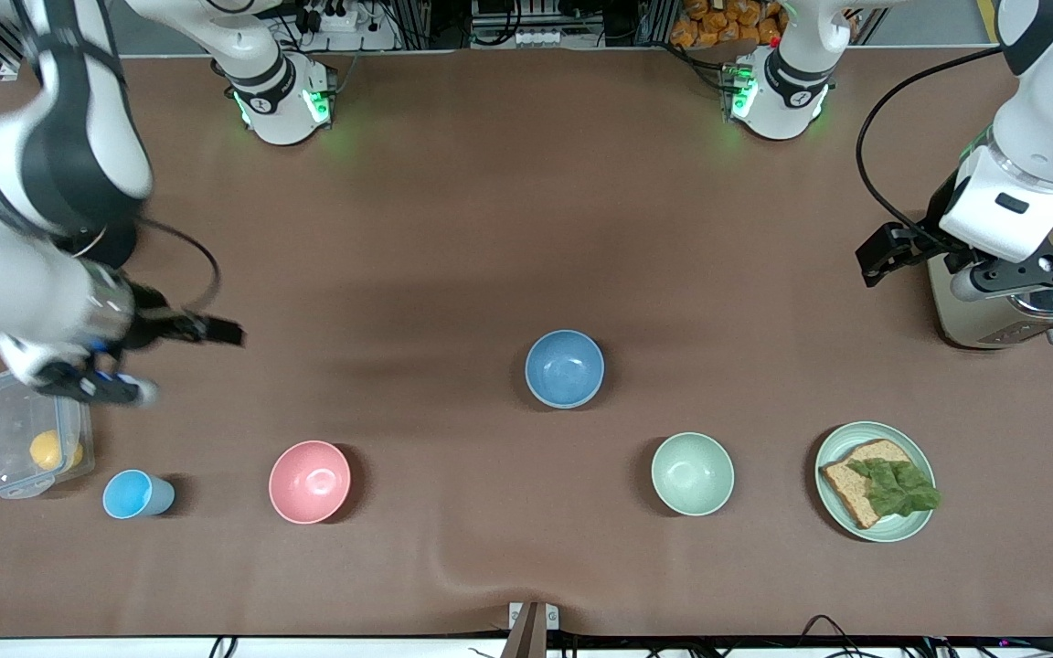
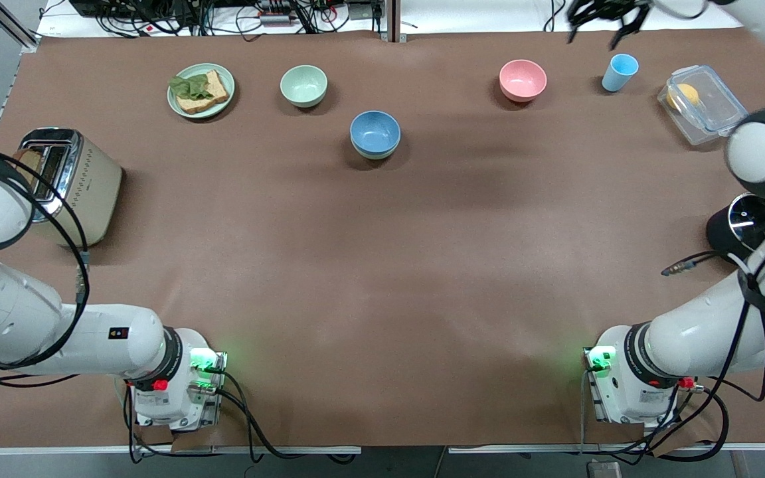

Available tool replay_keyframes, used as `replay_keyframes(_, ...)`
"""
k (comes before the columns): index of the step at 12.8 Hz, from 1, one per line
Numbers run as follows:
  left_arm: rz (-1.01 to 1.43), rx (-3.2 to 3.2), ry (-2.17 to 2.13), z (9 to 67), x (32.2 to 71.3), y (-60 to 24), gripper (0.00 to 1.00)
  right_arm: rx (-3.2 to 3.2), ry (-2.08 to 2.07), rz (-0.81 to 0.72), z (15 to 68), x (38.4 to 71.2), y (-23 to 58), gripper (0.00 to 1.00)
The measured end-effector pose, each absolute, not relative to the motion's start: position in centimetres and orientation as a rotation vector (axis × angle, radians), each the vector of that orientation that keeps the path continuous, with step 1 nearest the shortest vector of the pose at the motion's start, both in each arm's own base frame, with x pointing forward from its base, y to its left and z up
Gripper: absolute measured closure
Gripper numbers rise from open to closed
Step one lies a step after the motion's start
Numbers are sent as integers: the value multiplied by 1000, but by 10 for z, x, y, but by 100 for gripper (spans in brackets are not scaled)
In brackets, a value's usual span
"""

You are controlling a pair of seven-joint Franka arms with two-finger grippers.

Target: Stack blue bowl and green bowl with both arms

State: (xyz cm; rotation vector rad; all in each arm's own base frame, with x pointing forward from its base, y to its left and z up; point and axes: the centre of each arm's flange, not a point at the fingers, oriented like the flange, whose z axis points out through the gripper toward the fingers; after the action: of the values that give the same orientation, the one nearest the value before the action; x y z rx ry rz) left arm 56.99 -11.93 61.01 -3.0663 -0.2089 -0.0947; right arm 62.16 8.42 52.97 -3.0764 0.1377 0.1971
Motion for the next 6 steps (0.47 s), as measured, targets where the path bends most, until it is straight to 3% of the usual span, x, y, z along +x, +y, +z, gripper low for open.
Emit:
replay_keyframes(3,-35,-3070,-178,613,561,-118,0,-3136,107,104,590,579,64,0)
replay_keyframes(6,-4,-3082,-33,618,556,-109,0,-3124,117,126,613,559,26,0)
